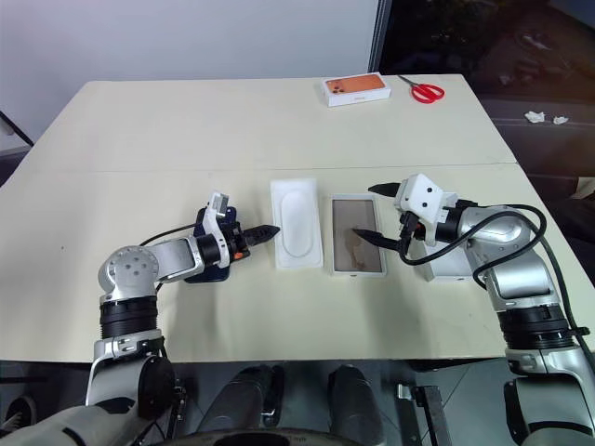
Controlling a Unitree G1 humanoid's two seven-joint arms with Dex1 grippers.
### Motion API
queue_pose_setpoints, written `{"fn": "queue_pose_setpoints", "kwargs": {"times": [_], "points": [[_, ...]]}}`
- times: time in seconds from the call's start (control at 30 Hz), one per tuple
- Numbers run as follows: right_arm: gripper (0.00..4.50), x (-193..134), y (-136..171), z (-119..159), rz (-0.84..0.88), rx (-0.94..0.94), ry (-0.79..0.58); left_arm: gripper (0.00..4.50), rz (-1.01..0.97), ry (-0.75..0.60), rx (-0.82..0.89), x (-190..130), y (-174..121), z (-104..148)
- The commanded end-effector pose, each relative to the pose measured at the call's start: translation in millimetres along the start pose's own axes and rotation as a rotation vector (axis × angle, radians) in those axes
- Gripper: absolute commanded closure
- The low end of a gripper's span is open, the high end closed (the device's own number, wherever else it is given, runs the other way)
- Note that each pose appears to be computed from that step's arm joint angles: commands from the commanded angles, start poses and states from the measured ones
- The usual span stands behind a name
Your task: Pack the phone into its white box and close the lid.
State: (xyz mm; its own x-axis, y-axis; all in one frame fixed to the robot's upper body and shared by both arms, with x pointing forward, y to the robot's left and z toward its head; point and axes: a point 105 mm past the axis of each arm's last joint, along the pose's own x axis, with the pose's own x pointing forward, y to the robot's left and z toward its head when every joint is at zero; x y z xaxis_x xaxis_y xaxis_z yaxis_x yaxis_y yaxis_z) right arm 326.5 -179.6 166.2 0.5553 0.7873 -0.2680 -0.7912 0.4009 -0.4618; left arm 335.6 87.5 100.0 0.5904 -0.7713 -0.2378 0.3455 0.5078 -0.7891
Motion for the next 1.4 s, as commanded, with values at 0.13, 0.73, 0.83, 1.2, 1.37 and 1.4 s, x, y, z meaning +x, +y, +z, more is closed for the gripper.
{"fn": "queue_pose_setpoints", "kwargs": {"times": [0.13,0.73,0.83,1.2,1.37,1.4], "points": [[0.00,-8.7,32.9,-3.5,0.178,0.054,0.031,4.48,-0.002,-0.053,-0.037,-12.8,2.2,10.5],[4.02,15.7,74.6,-35.9,0.348,-0.038,0.175,4.50,-0.006,-0.162,0.022,-40.9,-12.3,51.5],[4.44,25.0,74.4,-26.7,0.352,-0.045,0.131,4.50,-0.037,-0.186,0.031,-42.2,-20.0,56.7],[4.44,81.9,89.7,10.0,0.384,-0.108,-0.019,4.50,-0.131,-0.225,-0.008,-40.2,-44.2,72.8],[3.52,94.1,80.9,25.3,0.323,-0.108,-0.072,4.50,-0.127,-0.189,-0.018,-34.7,-42.9,59.8],[3.07,94.1,78.5,27.9,0.311,-0.106,-0.081,4.50,-0.125,-0.178,-0.028,-32.7,-42.2,56.0]]}}
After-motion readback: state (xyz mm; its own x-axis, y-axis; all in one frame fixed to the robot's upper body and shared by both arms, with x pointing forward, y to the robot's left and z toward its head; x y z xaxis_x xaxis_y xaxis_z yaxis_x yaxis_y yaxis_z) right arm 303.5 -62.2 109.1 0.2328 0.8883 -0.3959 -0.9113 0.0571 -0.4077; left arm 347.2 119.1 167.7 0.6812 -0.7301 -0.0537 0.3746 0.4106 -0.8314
